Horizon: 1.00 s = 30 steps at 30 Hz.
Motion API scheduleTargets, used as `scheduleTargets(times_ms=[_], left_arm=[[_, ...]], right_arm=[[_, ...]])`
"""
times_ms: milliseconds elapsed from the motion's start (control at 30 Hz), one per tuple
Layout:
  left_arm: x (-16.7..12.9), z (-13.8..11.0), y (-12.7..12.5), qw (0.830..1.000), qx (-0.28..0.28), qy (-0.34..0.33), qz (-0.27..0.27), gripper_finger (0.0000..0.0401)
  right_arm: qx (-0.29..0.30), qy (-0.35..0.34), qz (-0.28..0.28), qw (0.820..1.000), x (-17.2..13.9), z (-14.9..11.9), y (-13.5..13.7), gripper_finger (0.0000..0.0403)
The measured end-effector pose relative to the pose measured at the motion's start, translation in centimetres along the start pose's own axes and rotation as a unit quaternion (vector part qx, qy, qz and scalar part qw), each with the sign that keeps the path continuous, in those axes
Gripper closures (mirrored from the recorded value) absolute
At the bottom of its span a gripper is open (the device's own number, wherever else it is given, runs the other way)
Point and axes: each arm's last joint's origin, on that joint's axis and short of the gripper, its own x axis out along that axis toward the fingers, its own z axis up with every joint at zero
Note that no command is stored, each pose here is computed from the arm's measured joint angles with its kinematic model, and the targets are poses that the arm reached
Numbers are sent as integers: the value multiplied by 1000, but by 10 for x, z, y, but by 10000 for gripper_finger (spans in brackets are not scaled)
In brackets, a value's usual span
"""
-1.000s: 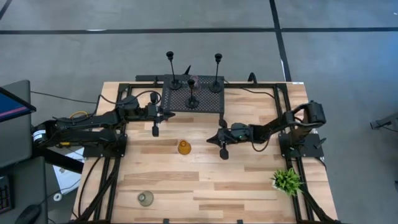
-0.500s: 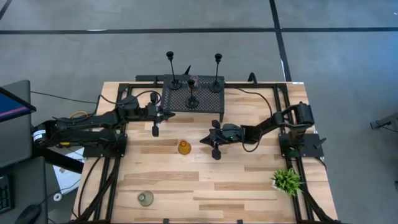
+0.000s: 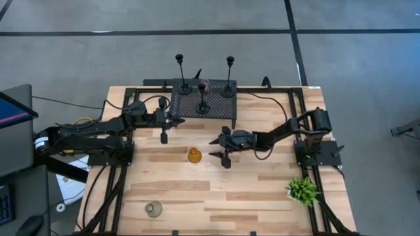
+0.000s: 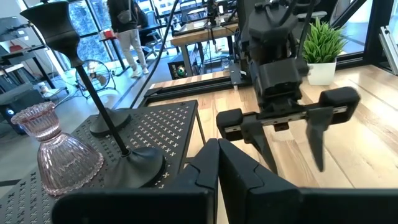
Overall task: Pick & Place candle stick holders
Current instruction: Put the orange glass candle holder on the shelf
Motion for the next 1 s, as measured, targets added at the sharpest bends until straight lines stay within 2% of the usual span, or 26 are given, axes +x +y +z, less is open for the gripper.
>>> scheduleTargets(times_ms=[167,533,1000], left_arm=[[0,0,0,1000,0,0,0,393],[0,0,0,1000,0,0,0,393],[0,0,0,1000,0,0,0,393]], right_arm=[[-16,16,6,1000,10,15,7,133],[-22,1,7,1000,17,33,9,133],[-24,-12,9,1000,19,41,14,133]])
